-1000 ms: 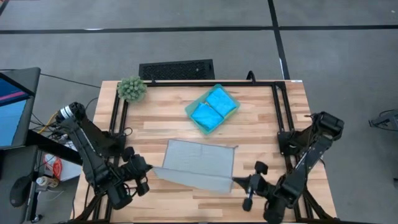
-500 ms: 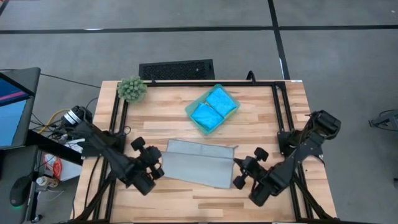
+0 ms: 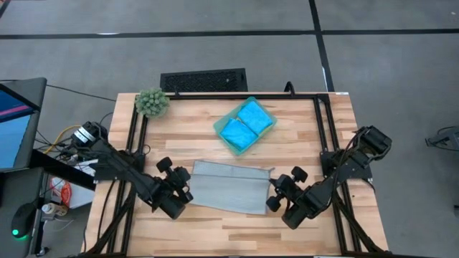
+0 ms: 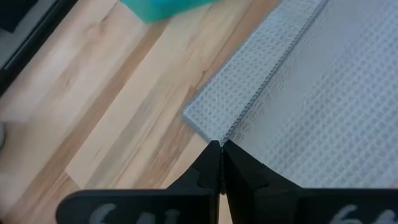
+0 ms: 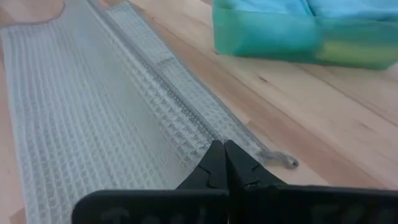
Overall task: Fold microfiber towels
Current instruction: Fold the gray microfiber towel
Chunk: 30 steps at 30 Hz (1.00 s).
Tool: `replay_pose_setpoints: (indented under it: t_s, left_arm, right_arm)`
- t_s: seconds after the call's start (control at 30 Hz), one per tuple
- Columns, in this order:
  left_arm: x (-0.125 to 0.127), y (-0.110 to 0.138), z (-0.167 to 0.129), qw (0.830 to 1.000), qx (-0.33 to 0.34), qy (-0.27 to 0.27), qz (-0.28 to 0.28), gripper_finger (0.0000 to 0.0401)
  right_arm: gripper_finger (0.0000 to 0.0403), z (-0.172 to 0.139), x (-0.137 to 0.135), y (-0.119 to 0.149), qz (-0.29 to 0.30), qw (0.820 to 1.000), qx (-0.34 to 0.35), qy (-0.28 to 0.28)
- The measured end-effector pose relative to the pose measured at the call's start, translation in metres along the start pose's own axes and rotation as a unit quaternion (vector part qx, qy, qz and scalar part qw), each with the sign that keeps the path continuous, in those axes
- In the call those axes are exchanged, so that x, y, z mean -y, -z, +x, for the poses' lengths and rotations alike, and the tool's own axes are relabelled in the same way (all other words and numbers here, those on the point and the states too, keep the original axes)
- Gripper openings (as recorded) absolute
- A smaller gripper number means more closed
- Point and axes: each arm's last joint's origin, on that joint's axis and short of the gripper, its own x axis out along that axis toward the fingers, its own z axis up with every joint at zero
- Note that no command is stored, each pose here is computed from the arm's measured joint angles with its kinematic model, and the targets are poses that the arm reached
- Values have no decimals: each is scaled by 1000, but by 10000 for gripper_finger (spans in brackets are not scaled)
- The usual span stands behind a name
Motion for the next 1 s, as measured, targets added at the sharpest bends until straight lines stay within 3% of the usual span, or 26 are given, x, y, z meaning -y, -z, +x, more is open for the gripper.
replay_pose_setpoints:
  t_s: [0.17,0.37,0.63,0.77,0.9,1.0]
  left_arm:
    - [-1,-1,9,1000,-1,0,-3,0]
    - [-1,5,14,1000,-3,-1,6,11]
    - [-1,2,15,997,35,-12,73,123]
    - [-1,-4,19,995,39,-12,86,173]
    - [2,-9,22,997,39,3,69,195]
    - [7,-6,19,991,3,50,126,194]
  right_arm:
    - [9,2,0,1,-2,1000,-7,3]
    - [55,12,0,6,-4,999,-29,22]
    - [109,22,-1,5,-3,998,-49,32]
    - [124,16,-4,4,-41,999,-25,24]
    - [135,19,3,-2,-40,998,-43,38]
    - [142,18,-8,-1,-78,994,-74,-19]
